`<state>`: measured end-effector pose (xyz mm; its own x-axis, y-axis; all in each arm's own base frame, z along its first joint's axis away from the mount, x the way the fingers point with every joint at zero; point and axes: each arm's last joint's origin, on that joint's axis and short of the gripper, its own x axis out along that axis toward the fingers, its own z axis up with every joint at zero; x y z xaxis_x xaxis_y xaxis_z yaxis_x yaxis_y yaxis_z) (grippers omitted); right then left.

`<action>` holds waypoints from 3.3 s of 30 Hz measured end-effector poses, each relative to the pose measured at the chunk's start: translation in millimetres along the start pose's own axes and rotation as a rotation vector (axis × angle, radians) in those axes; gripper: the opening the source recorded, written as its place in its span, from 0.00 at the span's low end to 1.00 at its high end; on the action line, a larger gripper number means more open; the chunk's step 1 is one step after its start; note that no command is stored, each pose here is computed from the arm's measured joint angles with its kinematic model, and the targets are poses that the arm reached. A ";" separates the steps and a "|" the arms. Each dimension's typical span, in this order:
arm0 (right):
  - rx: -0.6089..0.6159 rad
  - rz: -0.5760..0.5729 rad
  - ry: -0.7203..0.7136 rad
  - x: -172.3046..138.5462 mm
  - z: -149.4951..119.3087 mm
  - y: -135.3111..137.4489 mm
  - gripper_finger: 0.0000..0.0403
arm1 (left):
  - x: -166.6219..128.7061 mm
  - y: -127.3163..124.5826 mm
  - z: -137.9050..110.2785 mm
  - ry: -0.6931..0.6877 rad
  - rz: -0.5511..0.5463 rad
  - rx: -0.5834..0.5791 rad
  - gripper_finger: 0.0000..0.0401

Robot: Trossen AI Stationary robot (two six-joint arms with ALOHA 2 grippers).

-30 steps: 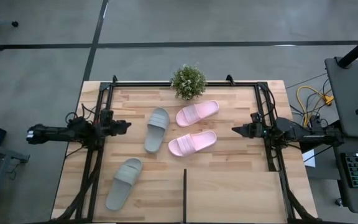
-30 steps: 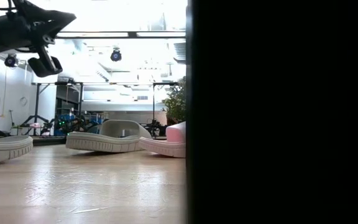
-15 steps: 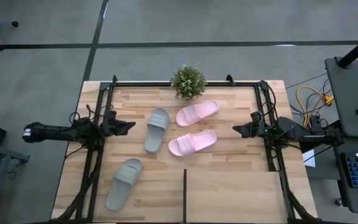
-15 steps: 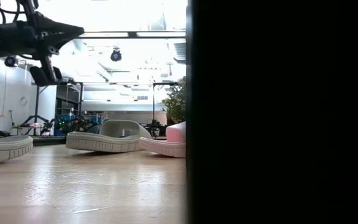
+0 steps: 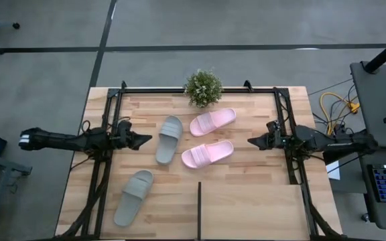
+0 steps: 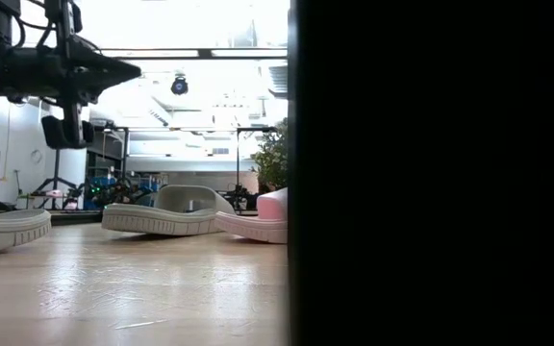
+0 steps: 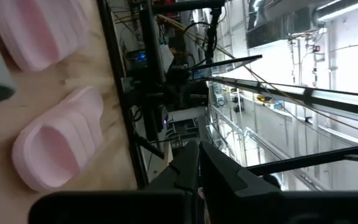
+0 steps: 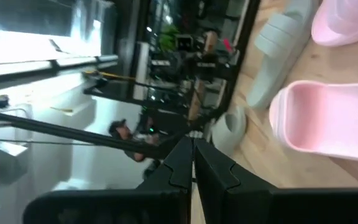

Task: Pick and place slides into the shelf
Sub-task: Put the bottom pink slide on the shelf

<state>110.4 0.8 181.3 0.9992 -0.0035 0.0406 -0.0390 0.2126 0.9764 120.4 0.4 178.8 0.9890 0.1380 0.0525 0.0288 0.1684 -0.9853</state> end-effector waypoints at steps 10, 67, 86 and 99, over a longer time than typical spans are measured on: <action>-0.146 -0.256 0.145 38.2 3.4 27.3 0.02 | 13.5 -1.9 -3.5 0.057 0.068 -0.043 0.00; -0.065 -0.481 0.395 179.7 -3.3 -33.8 0.53 | 42.6 -13.7 -10.9 0.154 -0.208 -0.024 0.00; -0.071 -0.527 0.369 180.8 -0.5 -44.4 0.53 | 42.2 -14.5 -10.8 0.156 -0.214 -0.023 0.00; -0.062 -0.528 0.366 180.8 -0.5 -44.3 0.53 | 42.2 -14.7 -10.8 0.155 -0.215 -0.023 0.00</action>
<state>292.8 -8.8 145.4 0.8235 0.2080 -0.5277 0.4492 0.3291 0.8306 163.2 -6.7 193.7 0.9702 -0.0504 0.2371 0.2421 0.1548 -0.9578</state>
